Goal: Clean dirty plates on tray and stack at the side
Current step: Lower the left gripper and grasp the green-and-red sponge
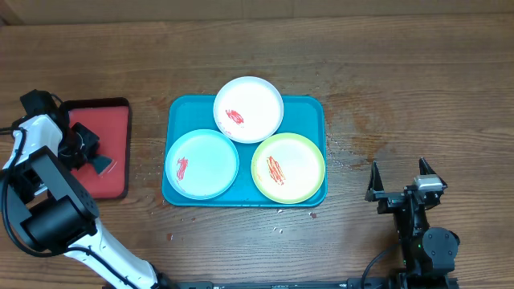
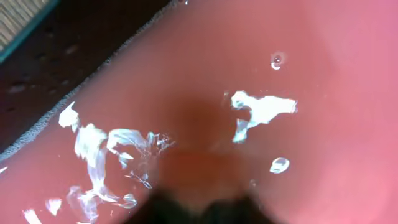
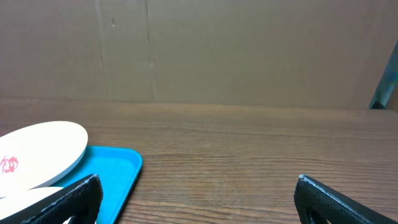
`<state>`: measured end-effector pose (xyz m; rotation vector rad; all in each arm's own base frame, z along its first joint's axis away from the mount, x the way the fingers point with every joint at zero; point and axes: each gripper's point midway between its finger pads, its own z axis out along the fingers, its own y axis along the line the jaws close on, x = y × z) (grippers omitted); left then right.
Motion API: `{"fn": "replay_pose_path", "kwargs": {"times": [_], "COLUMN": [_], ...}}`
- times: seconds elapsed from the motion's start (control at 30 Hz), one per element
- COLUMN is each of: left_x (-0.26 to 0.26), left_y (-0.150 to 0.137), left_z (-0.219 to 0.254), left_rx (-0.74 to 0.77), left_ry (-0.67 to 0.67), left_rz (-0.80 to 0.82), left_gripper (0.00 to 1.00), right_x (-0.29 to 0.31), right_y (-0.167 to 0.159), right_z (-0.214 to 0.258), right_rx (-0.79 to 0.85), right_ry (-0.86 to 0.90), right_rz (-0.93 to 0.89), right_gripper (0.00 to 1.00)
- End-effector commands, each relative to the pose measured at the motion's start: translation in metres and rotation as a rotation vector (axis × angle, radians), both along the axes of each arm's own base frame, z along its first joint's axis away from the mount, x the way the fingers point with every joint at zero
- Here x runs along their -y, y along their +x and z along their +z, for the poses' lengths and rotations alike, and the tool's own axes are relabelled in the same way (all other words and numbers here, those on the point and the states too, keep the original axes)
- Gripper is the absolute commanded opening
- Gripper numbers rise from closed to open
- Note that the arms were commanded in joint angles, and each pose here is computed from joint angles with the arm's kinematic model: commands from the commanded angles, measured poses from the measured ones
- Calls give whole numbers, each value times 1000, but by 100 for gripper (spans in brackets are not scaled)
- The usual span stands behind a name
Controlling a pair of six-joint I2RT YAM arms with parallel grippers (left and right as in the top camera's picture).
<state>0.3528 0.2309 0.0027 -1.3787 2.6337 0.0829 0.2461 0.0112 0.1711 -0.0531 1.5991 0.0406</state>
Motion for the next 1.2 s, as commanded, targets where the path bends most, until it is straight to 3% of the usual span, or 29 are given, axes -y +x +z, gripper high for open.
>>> {"fn": "replay_pose_path", "kwargs": {"times": [0.0, 0.07, 0.1, 0.13, 0.17, 0.2, 0.23, 0.53, 0.73, 0.87, 0.93, 1.0, 1.03, 1.07, 1.1, 1.13, 1.17], "left_x": [4, 5, 5, 8, 12, 19, 25, 63, 63, 55, 53, 51, 50, 47, 42, 36, 30], "left_y": [2, 1, 0, -2, -5, -9, -13, -33, -35, -31, -28, -25, -23, -19, -15, -12, -9], "left_z": [-9, -10, -10, -10, -11, -11, -12, -9, -9, -10, -10, -11, -11, -11, -11, -11, -12], "left_rx": [-12, -18, -23, -31, -40, -54, -69, -128, -135, -124, -113, -99, -90, -78, -62, -54, -46], "left_ry": [-19, -24, -27, -37, -59, -94, -122, -308, -306, -271, -261, -252, -246, -235, -208, -183, -149], "left_rz": [0, 0, 1, 0, -2, -8, -8, -8, -8, -8, -9, -10, -11, -12, -14, -13, -12], "left_gripper": [4, 4, 10, 41, 89, 100, 100, 99, 53, 11, 4, 5, 15, 47, 93, 100, 100], "right_x": [1, 1, 1, 1, 1, 1, 1, 1, 1, 1, 1, 1, 1, 1, 1, 1, 1], "right_y": [0, 0, 0, 0, 0, 0, 0, 0, 0, 0, 0, 0, 0, 0, 0, 0, 0], "right_z": [-1, -1, -1, -1, -1, -1, -1, -1, -1, -1, -1, -1, -1, -1, -1, -1, -1], "right_rx": [5, 5, 5, 5, 5, 5, 5, 5, 5, 5, 5, 5, 5, 5, 5, 5, 5], "right_ry": [-1, -1, -1, -1, -1, -1, -1, -1, -1, -1, -1, -1, -1, -1, -1, -1, -1], "right_rz": [-7, -7, -7, -7, -7, -7, -7, -7, -7, -7, -7, -7, -7, -7, -7, -7, -7], "right_gripper": [100, 100, 100, 100, 100, 100, 100, 100, 100, 100, 100, 100, 100, 100, 100, 100, 100]}}
